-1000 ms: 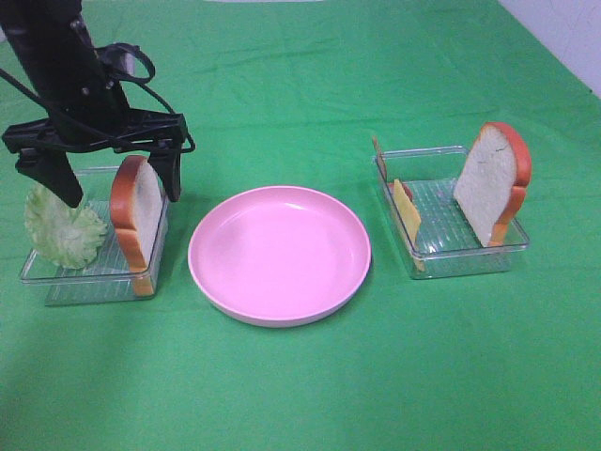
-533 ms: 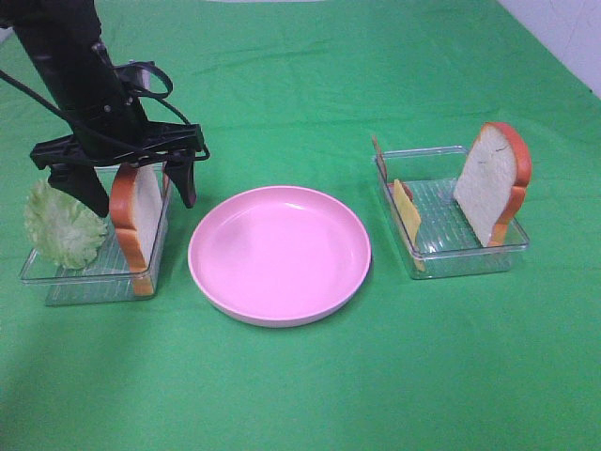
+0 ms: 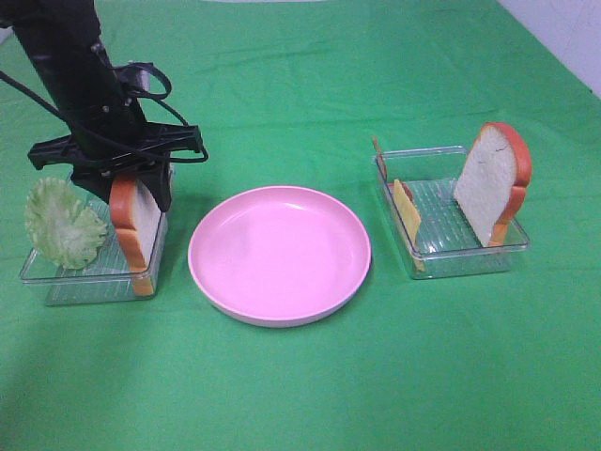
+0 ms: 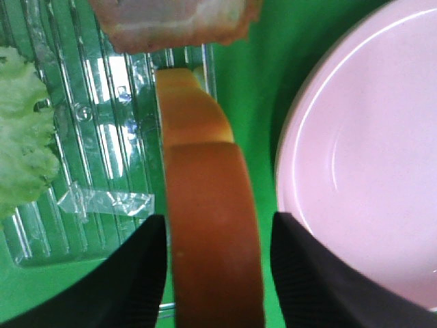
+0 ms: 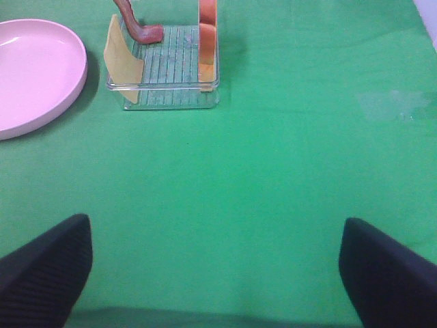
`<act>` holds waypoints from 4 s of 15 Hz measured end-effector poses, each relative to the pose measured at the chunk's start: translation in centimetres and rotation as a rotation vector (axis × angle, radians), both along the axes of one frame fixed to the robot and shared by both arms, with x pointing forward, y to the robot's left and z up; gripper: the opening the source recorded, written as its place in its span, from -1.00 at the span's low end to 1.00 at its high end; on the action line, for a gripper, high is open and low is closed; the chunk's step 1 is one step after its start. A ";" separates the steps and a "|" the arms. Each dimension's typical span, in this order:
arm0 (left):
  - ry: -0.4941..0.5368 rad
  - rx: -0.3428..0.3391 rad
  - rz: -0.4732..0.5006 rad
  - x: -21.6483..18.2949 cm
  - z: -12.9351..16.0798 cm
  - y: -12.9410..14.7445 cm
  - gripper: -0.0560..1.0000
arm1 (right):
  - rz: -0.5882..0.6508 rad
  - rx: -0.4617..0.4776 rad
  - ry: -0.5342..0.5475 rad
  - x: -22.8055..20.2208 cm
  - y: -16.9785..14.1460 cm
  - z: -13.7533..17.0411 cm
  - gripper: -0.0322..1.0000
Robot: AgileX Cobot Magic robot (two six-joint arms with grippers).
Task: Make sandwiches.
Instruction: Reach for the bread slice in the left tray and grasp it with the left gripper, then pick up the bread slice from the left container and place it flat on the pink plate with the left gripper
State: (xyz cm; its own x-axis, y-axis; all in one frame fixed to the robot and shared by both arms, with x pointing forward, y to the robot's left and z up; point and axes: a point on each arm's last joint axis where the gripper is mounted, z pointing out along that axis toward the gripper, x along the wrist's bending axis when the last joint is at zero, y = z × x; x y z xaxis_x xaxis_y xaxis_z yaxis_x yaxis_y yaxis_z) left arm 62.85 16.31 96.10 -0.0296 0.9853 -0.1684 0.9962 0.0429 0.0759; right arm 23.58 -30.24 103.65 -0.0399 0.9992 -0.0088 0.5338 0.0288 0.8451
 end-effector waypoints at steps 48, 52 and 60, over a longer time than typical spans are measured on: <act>0.079 -0.473 -0.340 1.8 0.7 -11.1 -0.49 | 0.000 0.000 0.000 0.0 0.0 0.0 0.88; 0.112 -0.455 -0.335 2.0 -1.0 -11.1 -0.49 | 0.000 0.000 0.000 0.0 0.0 0.0 0.88; 0.158 -0.437 -0.299 2.2 -3.3 -11.2 -0.49 | 0.000 0.000 0.000 0.0 0.0 0.0 0.88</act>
